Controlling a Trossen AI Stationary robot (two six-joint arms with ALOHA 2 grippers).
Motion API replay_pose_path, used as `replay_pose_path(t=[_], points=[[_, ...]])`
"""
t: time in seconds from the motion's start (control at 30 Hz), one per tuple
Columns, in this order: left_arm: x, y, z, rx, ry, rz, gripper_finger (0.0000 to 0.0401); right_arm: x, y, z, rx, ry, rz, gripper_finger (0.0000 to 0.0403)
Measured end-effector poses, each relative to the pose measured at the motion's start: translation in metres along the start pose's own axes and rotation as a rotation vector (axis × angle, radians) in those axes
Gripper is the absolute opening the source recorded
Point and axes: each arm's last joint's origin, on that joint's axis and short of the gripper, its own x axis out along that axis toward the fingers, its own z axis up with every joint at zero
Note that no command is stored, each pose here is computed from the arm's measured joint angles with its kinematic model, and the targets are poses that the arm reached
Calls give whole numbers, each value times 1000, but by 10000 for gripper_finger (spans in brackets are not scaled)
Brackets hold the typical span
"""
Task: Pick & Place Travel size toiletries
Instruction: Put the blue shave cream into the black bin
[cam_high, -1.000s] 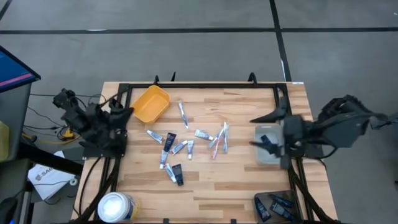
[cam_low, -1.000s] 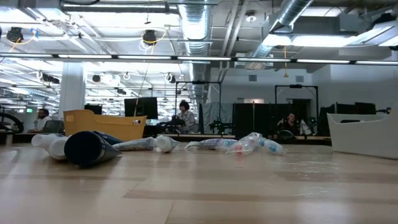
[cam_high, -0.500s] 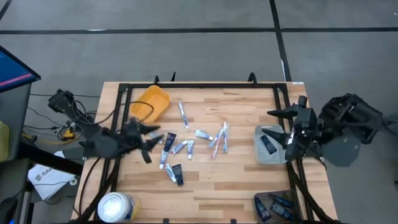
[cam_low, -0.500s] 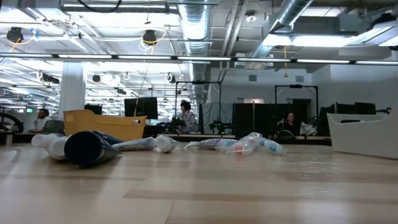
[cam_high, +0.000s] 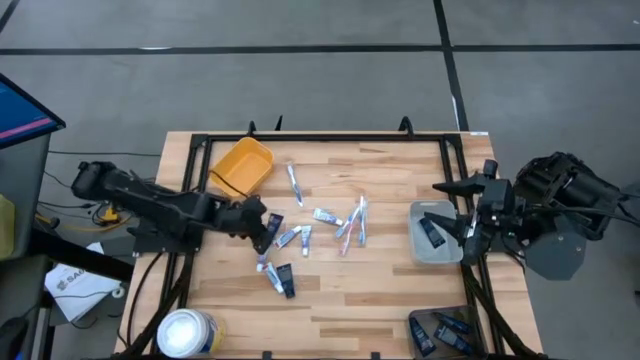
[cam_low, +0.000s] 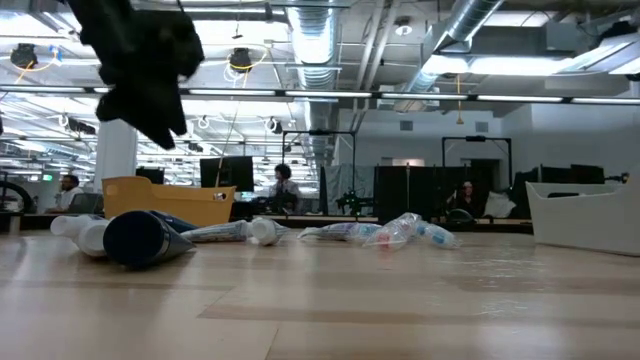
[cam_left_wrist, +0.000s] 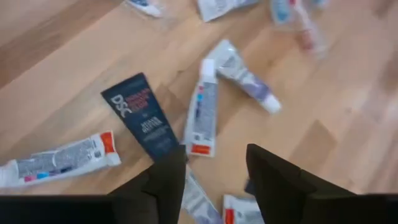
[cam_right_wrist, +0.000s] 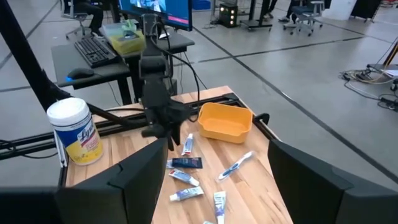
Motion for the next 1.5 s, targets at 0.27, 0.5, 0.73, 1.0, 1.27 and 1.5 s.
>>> replay_pose_path(t=[0.27,0.5,0.73,1.0,1.27,1.5], points=[[40,4,-1,22,87,154,216,0,0,0,1,0,0,271],[66,6,-8,-13,167,236,225,0,0,0,1,1,1,271],[80,7,-13,-2,196,276,220,0,0,0,1,2,1,271],[91,11,-13,-16,228,302,218,0,0,0,1,2,1,271],[91,12,-10,-38,238,278,154,0,0,0,1,2,2,271],[88,12,-7,-61,251,244,117,0,0,0,2,2,2,271]])
